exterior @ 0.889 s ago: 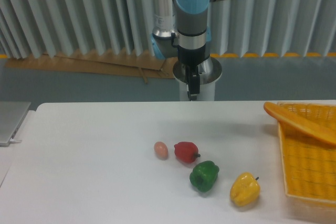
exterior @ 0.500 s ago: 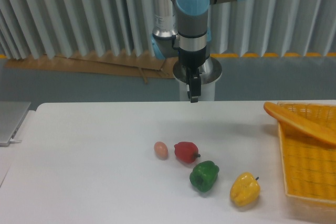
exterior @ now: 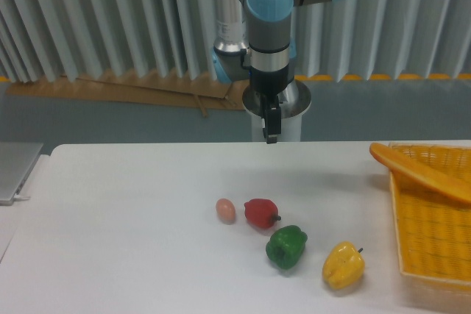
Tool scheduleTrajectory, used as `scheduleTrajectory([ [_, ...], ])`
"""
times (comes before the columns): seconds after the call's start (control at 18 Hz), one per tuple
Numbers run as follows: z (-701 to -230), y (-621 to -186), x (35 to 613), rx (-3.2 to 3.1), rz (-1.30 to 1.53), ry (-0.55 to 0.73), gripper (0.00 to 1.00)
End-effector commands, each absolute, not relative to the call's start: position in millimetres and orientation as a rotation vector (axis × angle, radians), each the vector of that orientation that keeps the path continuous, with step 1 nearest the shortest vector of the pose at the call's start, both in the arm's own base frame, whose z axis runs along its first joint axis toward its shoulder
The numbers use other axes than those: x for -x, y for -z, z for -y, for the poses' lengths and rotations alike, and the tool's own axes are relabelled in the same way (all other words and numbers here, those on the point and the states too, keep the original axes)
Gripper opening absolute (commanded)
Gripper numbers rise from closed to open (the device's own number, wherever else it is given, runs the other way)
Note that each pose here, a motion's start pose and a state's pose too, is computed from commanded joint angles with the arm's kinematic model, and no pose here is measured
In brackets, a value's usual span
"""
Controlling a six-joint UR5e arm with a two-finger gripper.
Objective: Place the red peppers in a basket
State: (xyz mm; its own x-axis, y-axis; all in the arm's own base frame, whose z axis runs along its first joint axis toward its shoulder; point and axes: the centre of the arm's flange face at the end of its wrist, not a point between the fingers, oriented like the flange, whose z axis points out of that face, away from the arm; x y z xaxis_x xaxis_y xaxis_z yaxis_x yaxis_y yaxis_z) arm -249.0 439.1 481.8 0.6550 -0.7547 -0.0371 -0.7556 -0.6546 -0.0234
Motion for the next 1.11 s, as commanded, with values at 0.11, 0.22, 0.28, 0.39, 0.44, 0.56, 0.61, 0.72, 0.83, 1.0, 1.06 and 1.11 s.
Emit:
scheduleTrajectory([
  [0.11,-439.4,-481.0,249.3,2.825,-1.289,-0.035,1.00],
  [0.22,-439.1,-481.8,249.0,2.824,-1.289,-0.037,1.00],
  [0.28,-439.1,-481.8,249.0,2.824,-1.289,-0.037,1.00],
  [0.39,-439.1,-481.8,249.0,2.823,-1.291,-0.037,1.00],
  [0.44,-439.2,-481.9,249.1,2.824,-1.289,-0.040,1.00],
  [0.56,-439.2,-481.9,249.1,2.823,-1.291,-0.040,1.00],
  [0.61,-439.2,-481.9,249.1,2.823,-1.291,-0.040,1.00],
  [0.72,-439.2,-481.9,249.1,2.823,-1.291,-0.040,1.00],
  [0.83,-439.1,-481.9,249.2,2.824,-1.292,-0.040,1.00],
  [1.0,-438.1,-481.9,249.5,2.823,-1.299,-0.041,1.00],
  [1.06,-438.3,-481.9,249.1,2.830,-1.289,-0.043,1.00],
  [1.11,-438.4,-481.0,249.4,2.838,-1.277,-0.039,1.00],
])
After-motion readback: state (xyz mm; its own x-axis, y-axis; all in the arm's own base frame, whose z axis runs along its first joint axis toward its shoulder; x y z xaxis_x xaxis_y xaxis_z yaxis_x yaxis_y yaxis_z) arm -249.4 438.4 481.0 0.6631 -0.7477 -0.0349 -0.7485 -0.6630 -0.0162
